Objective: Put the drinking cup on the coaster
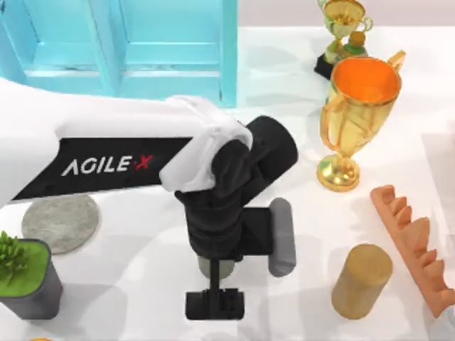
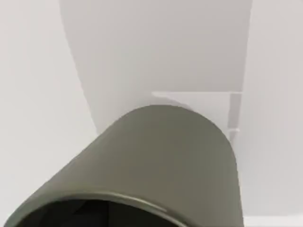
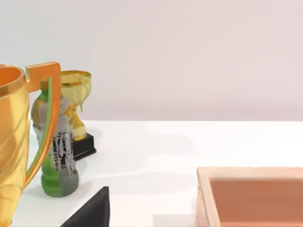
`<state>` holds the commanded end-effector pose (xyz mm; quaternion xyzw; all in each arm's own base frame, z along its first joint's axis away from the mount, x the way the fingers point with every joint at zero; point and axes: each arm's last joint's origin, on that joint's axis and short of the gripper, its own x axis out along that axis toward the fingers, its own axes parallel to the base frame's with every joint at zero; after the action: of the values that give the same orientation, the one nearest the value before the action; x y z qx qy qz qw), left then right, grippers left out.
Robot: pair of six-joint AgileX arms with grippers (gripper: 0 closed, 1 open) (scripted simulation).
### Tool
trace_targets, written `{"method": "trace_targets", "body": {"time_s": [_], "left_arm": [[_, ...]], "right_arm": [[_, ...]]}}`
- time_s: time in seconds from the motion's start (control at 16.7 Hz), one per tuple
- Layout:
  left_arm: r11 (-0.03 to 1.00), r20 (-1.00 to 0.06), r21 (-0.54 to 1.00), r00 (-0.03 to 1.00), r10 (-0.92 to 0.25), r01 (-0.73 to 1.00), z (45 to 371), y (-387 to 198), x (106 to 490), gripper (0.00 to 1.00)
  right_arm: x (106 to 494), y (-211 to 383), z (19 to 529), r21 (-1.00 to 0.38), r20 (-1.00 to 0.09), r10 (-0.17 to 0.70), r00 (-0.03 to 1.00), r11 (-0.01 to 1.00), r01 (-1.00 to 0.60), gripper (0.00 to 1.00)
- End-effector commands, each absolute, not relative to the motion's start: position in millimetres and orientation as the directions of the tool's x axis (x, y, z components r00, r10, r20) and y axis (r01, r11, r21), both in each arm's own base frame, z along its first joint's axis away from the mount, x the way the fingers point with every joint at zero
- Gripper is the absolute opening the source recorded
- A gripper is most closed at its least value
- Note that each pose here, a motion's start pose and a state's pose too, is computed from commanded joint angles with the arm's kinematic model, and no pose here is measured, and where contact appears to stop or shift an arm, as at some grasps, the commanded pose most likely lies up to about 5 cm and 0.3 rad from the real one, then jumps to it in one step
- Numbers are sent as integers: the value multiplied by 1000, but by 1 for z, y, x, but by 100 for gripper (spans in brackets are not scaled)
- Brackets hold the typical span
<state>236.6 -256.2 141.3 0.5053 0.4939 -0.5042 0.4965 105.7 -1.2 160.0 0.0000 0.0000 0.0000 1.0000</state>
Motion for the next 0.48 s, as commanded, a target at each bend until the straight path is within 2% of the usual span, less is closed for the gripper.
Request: {"method": "trace_targets", "body": {"time_s": [0.24,0.48], "left_arm": [[-20,-1000,2,2,0,1000,138,-256,236,100],[-20,-1000,2,2,0,1000,138,-256,236,70]], "right_arm": [[106,-1,160,0,0,0,1000,1000,0,100],[106,-1,160,0,0,0,1000,1000,0,100]]}}
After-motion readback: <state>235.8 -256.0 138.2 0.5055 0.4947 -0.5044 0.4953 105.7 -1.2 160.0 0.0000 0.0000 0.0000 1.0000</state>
